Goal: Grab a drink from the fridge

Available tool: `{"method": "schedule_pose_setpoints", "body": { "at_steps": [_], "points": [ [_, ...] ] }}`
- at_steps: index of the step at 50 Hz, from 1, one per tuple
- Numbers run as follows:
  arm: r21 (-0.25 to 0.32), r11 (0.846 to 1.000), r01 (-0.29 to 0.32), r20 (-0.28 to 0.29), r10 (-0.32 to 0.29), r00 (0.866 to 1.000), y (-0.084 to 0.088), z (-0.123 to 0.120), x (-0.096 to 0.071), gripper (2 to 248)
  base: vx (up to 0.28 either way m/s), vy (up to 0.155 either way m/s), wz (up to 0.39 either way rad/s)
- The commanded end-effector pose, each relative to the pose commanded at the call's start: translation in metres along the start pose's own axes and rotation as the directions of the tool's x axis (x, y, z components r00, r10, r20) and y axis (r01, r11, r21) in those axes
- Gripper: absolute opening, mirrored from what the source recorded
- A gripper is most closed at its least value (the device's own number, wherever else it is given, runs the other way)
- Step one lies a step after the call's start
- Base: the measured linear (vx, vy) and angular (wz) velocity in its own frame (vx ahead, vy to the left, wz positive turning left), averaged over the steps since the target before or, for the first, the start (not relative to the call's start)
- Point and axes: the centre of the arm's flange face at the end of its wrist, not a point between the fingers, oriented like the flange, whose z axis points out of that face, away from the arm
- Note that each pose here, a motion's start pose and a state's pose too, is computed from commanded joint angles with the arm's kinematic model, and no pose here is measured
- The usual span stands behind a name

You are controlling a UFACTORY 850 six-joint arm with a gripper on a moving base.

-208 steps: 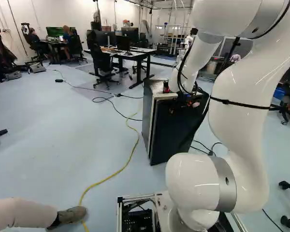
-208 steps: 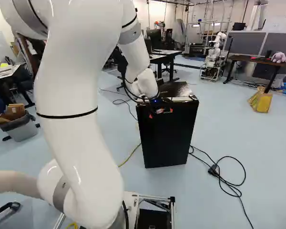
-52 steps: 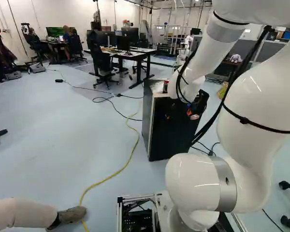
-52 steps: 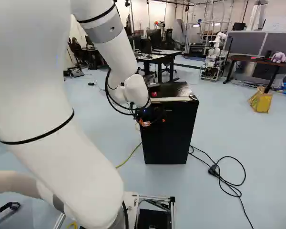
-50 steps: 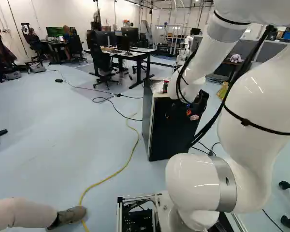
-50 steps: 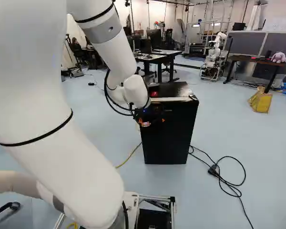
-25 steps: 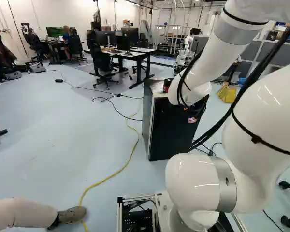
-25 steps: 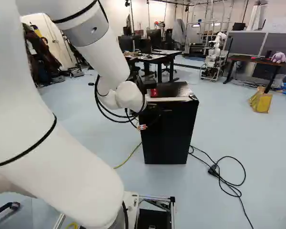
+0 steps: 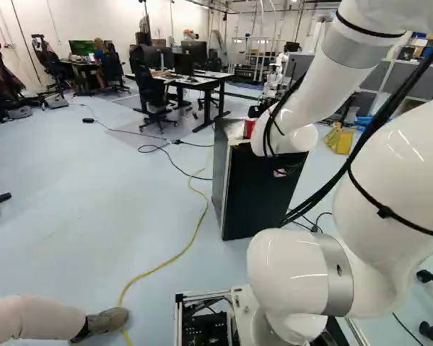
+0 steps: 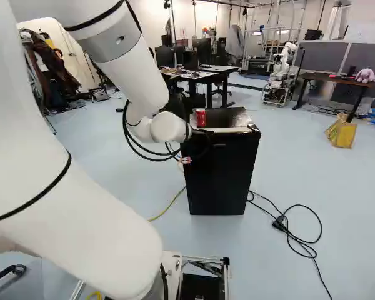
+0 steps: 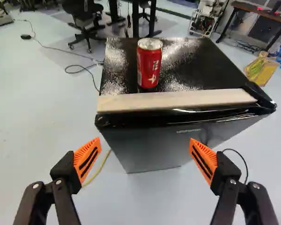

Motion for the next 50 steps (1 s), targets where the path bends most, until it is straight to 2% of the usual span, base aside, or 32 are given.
{"method": "schedule_pose_setpoints", "body": {
  "at_steps": [12, 29, 37, 50],
  "points": [
    [-0.013, 0.999, -0.05, -0.093, 0.049, 0.994, 0.002, 0.006, 0.004, 247, 0.0, 0.0, 0.0],
    [-0.026, 0.994, -0.104, -0.192, 0.097, 0.977, 0.005, 0.016, 0.004, 247, 0.0, 0.0, 0.0],
    [-0.023, 0.994, -0.11, -0.21, 0.102, 0.972, 0.005, 0.026, 0.005, 247, 0.0, 0.0, 0.0],
    [-0.016, 0.994, -0.11, -0.193, 0.105, 0.976, 0.005, 0.05, 0.005, 247, 0.0, 0.0, 0.0]
  ]
}}
